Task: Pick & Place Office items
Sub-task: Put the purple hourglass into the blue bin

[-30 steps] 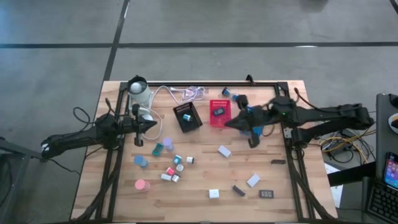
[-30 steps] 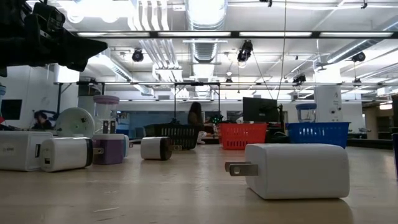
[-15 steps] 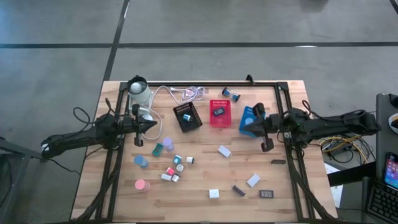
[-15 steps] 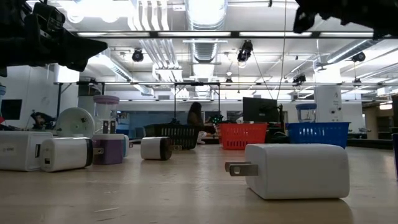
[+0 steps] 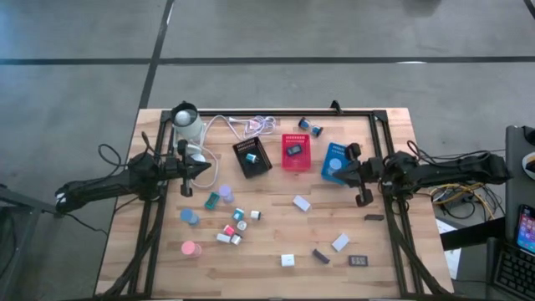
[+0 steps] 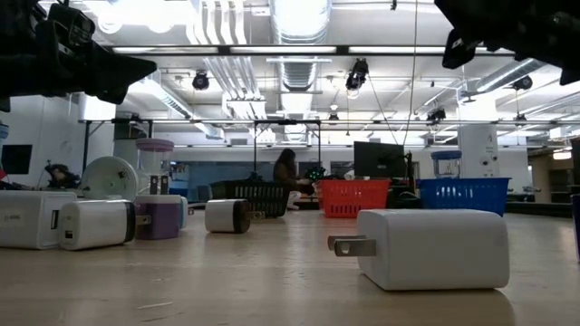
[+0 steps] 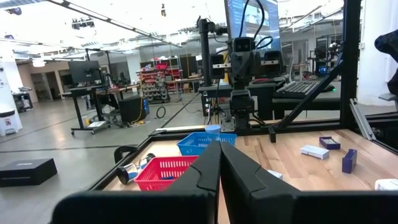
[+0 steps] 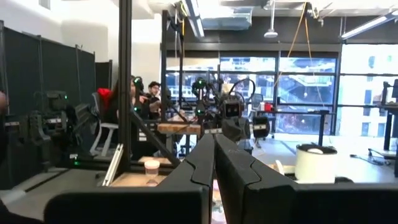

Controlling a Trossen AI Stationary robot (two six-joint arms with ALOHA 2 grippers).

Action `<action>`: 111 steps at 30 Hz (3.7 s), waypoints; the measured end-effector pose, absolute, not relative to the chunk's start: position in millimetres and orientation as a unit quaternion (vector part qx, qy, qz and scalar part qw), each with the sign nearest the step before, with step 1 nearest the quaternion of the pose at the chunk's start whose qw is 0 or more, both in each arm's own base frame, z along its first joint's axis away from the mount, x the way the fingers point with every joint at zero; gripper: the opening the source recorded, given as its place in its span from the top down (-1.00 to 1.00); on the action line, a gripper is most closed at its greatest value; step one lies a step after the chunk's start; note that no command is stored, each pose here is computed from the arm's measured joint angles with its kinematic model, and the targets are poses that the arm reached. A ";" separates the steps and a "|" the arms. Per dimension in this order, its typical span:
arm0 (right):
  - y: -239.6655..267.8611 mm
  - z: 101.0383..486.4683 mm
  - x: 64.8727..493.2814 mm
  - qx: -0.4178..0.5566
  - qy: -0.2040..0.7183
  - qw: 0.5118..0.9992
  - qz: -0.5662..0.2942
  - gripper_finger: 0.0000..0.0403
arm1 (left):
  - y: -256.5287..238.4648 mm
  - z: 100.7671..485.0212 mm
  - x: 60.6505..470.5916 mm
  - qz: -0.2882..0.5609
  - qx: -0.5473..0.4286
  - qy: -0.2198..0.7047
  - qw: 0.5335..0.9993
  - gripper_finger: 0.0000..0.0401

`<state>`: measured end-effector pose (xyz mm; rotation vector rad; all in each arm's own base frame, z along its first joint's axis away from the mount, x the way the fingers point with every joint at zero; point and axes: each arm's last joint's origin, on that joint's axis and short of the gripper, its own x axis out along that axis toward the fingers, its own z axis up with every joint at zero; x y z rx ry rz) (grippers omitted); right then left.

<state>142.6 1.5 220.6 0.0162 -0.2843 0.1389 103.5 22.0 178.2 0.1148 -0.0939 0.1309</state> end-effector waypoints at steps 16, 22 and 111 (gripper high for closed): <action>1.7 206.9 140.0 0.020 -0.127 0.989 0.071 0.96 | 22.0 178.1 103.5 0.065 0.057 -0.047 0.995 0.94; 1.7 204.8 139.7 0.031 -0.122 0.989 0.073 0.96 | 22.0 178.1 103.5 0.065 0.057 -0.047 0.995 0.94; 1.7 200.1 141.4 0.046 -0.103 0.991 0.073 0.96 | 10.4 234.6 235.1 -0.004 -0.065 0.543 0.837 -0.55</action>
